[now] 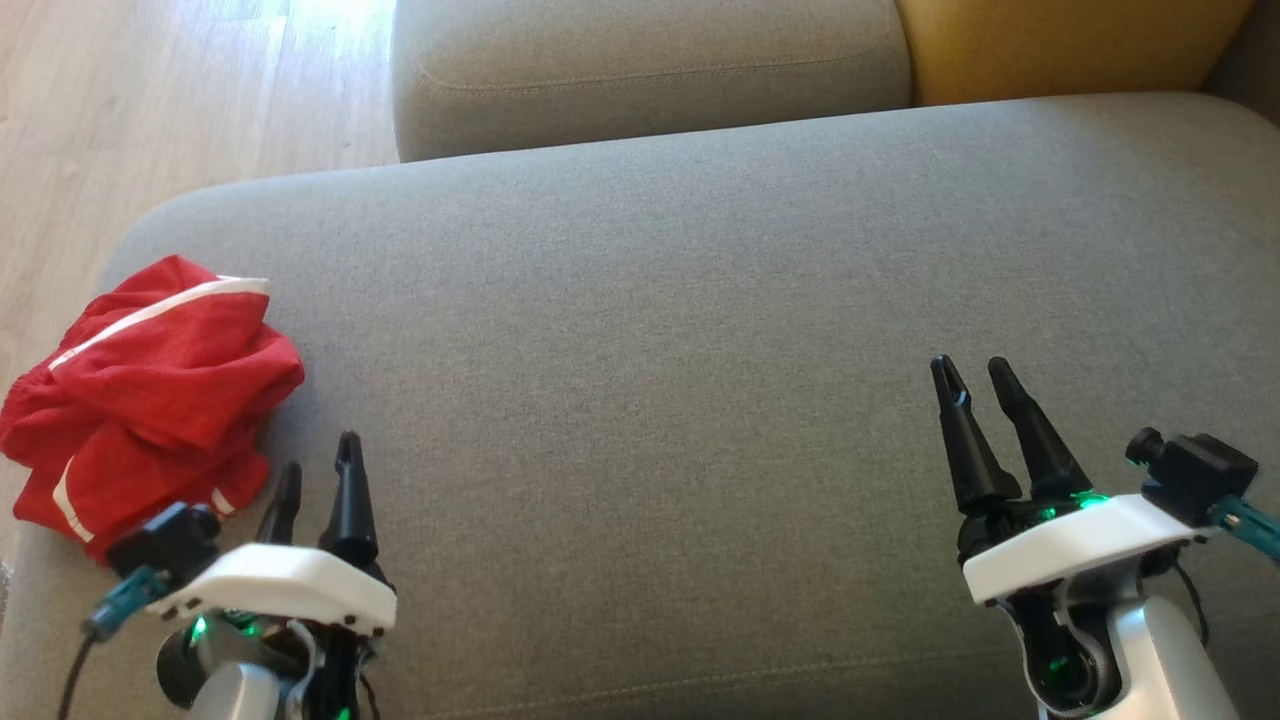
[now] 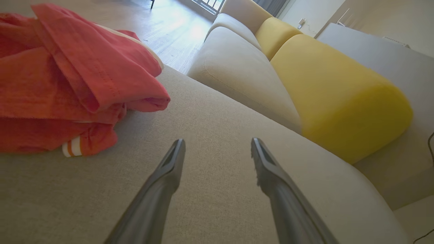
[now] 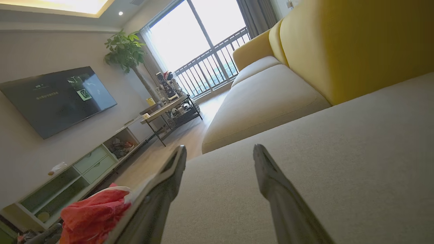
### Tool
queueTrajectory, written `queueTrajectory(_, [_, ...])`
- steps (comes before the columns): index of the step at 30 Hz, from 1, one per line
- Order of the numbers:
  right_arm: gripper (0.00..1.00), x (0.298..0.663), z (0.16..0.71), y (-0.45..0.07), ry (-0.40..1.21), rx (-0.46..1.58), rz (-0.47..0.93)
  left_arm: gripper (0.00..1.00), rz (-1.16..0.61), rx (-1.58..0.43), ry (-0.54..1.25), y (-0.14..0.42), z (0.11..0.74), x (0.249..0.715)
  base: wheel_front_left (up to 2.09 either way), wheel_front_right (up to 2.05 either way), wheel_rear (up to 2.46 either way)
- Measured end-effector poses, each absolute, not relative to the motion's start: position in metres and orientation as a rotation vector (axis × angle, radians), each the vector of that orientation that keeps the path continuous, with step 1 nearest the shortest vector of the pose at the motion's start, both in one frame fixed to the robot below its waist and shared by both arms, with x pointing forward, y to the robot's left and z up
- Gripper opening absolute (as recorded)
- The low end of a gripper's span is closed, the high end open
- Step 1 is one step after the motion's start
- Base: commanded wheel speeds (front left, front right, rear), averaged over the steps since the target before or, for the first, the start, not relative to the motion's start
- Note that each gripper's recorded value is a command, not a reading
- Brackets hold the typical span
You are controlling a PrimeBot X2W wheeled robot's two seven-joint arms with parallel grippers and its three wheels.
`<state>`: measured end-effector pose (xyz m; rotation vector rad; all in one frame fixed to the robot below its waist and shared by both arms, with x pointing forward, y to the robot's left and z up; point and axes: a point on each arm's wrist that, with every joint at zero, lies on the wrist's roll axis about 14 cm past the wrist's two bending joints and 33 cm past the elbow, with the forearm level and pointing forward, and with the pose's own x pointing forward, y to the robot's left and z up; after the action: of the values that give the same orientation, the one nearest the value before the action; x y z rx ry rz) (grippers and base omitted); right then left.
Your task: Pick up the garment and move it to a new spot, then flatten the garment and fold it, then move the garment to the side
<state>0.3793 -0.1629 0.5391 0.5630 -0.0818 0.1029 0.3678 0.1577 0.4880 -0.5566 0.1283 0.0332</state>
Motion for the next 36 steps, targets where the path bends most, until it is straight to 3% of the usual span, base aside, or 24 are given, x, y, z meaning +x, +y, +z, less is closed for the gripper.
queueTrajectory(14, [1.00,0.377,0.541,-0.181,-0.119,0.407,0.051,1.00,0.042,-0.261,0.154,0.153,0.475,0.361,0.00,0.00,0.00])
queueTrajectory(36, [1.00,0.376,0.523,-0.196,-0.097,0.266,-0.003,1.00,0.029,0.011,-0.028,0.142,0.510,0.361,0.00,0.00,0.00])
